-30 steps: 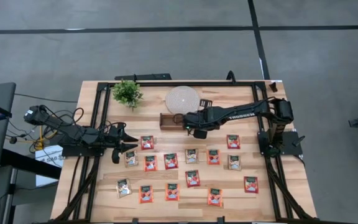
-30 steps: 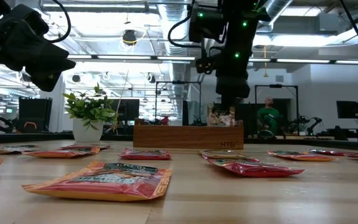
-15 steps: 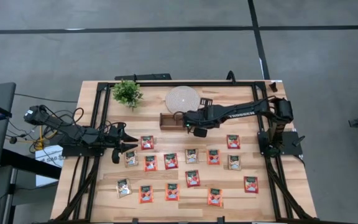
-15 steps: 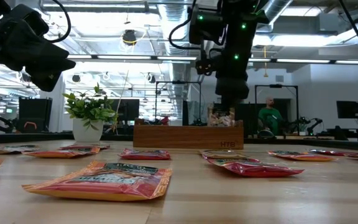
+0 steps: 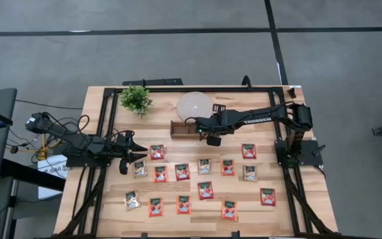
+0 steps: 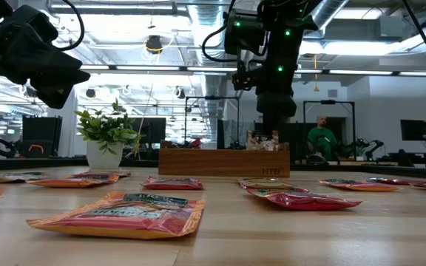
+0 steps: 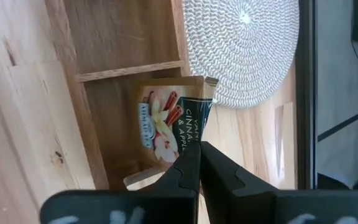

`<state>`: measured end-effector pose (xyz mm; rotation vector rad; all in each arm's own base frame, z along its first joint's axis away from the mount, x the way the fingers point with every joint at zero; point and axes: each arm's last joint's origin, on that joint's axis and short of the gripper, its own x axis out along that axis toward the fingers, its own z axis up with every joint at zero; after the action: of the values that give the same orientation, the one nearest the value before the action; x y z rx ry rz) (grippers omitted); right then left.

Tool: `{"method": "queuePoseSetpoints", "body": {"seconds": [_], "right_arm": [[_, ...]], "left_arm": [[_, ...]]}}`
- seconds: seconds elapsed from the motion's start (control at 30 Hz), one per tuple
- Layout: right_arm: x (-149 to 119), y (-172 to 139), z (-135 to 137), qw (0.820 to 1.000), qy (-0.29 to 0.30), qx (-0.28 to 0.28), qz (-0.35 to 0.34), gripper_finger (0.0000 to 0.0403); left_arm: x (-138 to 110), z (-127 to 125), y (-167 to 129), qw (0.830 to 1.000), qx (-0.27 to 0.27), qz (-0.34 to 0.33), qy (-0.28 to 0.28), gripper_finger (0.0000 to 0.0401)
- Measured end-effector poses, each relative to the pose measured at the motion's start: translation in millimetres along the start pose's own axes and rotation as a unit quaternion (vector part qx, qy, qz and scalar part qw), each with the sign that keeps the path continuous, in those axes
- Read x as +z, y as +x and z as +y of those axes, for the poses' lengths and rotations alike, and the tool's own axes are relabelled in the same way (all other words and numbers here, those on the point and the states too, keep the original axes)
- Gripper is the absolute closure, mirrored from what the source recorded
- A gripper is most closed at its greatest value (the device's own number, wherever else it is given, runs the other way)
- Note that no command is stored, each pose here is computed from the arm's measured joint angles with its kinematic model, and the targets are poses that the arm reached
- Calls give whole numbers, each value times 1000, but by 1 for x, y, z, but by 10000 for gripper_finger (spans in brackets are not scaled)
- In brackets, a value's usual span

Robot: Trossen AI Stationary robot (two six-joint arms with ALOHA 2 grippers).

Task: Pick & Place Tea
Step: Put the brown tea bag into the right section of the wooden organizer

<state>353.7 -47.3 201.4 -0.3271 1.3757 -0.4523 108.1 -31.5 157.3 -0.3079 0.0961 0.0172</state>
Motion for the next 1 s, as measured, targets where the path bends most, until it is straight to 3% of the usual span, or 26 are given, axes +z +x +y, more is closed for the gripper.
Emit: {"method": "queuePoseSetpoints", "body": {"seconds": [0.27, 0.63, 0.83, 1.0], "right_arm": [[3, 0, -1, 1000, -9, 0, -12, 396], [2, 3, -6, 1000, -7, 6, -9, 319], [3, -11, -10, 1000, -19, -18, 5, 319], [-3, -35, -9, 997, -42, -12, 59, 329]], "left_arm": [[0, 0, 0, 1000, 0, 0, 0, 284], [0, 0, 0, 1000, 0, 0, 0, 284], [0, 0, 0, 1000, 0, 0, 0, 284], [0, 0, 0, 1000, 0, 0, 0, 284]]}}
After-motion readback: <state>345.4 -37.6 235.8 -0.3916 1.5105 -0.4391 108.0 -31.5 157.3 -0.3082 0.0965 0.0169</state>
